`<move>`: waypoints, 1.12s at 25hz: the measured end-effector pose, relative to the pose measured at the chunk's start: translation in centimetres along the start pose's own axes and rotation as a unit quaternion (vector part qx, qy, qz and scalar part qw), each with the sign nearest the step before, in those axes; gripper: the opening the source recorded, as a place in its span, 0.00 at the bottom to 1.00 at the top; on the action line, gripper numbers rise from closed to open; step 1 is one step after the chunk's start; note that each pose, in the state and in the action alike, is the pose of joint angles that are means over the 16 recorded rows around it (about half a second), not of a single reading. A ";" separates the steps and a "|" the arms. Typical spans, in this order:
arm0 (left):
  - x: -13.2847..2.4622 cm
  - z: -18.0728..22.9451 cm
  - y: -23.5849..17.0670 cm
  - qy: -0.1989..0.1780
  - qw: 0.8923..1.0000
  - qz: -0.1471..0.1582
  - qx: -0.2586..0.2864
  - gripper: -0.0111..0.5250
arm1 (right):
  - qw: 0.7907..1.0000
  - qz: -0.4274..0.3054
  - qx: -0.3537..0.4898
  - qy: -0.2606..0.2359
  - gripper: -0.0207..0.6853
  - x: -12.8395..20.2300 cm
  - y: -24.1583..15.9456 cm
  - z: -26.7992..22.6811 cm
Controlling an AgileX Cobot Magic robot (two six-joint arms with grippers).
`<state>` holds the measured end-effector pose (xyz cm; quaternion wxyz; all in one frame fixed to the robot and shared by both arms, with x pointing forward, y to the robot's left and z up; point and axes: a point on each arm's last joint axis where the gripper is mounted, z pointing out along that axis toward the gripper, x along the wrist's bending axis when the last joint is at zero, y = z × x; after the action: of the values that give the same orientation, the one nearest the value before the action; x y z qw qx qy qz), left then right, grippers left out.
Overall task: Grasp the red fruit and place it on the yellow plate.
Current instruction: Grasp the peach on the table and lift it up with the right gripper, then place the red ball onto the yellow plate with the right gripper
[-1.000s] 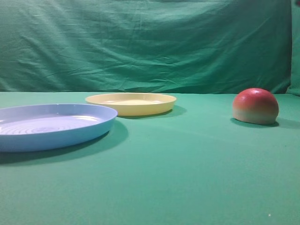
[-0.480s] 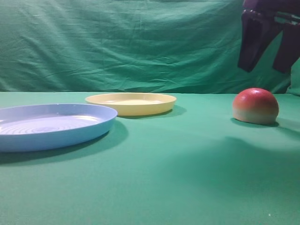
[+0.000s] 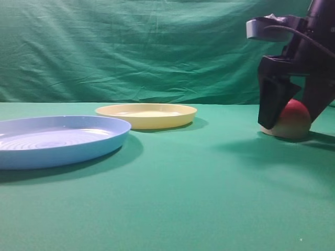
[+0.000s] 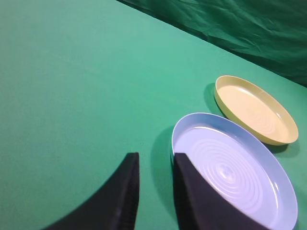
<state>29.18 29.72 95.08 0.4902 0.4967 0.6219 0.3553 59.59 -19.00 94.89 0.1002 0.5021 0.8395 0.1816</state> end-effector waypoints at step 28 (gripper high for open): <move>0.0 0.0 0.0 0.000 1.000 0.000 0.000 0.31 | 0.978 -0.165 -0.115 0.049 0.81 12.1 12.8 5.2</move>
<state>29.18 29.72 95.08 0.4902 0.4967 0.6219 0.3553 65.97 -1.80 95.47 0.1442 0.3323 0.8883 0.2823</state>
